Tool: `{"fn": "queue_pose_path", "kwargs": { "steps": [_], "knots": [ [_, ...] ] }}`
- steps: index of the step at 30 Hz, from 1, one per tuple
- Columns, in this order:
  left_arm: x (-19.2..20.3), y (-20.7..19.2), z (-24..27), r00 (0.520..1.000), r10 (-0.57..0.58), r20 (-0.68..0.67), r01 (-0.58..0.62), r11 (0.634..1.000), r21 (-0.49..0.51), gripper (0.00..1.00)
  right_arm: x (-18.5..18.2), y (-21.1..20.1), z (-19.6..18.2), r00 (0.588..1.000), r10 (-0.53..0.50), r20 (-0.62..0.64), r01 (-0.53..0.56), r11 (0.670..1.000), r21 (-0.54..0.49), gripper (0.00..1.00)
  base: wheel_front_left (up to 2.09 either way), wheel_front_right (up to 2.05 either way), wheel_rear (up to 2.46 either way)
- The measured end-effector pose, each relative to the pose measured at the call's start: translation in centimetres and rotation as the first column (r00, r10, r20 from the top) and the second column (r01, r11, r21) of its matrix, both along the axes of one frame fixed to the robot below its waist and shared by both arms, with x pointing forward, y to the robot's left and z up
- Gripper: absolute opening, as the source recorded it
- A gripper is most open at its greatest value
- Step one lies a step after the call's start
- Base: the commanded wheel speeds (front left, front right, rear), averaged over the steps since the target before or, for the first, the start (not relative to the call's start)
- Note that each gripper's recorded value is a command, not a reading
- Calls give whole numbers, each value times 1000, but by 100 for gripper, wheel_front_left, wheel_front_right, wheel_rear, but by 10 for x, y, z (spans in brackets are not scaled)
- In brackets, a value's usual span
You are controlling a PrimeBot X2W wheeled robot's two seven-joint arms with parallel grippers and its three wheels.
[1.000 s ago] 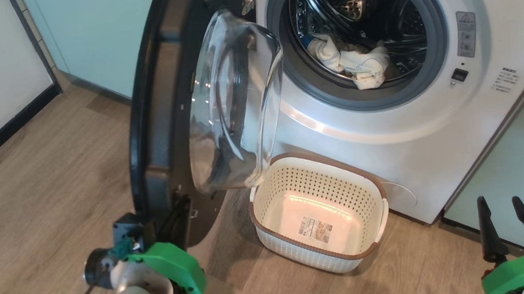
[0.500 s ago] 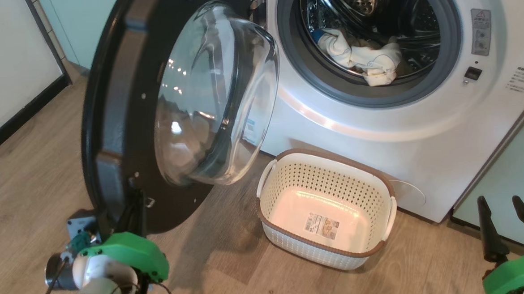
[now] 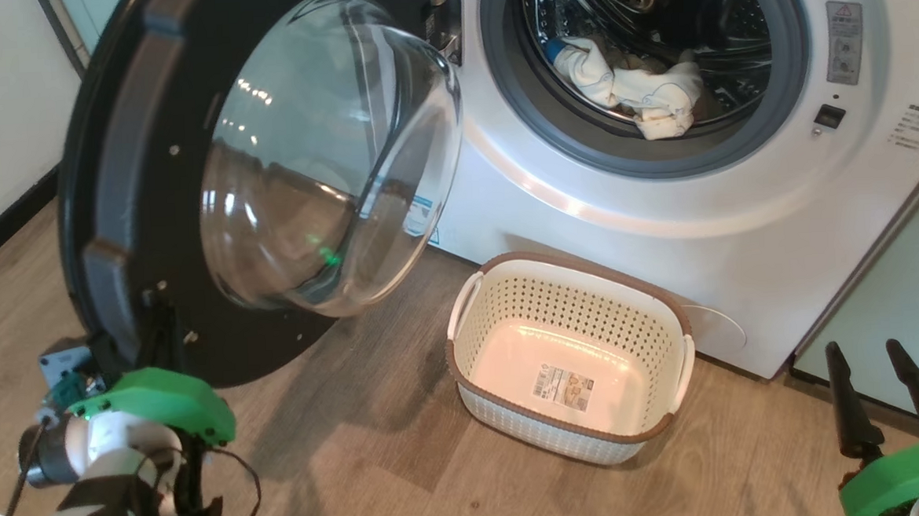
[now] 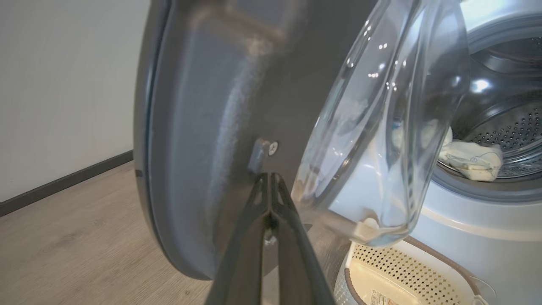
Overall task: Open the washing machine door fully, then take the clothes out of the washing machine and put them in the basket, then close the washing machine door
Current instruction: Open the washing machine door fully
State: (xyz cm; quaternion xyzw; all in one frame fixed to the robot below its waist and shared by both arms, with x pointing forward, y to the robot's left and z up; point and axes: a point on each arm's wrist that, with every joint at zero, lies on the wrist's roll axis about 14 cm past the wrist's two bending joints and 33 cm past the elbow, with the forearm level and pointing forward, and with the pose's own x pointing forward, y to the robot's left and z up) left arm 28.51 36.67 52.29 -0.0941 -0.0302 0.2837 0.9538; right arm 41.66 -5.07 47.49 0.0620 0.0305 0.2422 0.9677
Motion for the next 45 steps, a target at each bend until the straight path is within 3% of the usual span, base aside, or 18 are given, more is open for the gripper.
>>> {"fn": "queue_pose_path", "kwargs": {
  "steps": [34, 45],
  "knots": [
    [28, 77, 6, 986, 165, 1, -165, 986, -24, 0, 8, -13, -11, 1000, -18, -19, 17, 1000, -18, 100, 0, 0, 0],
    [41, 59, 5, 996, 90, 21, -90, 996, -25, 0, 6, -18, -5, 1000, -31, -4, 31, 999, -18, 100, 0, 0, 0]
  ]
}}
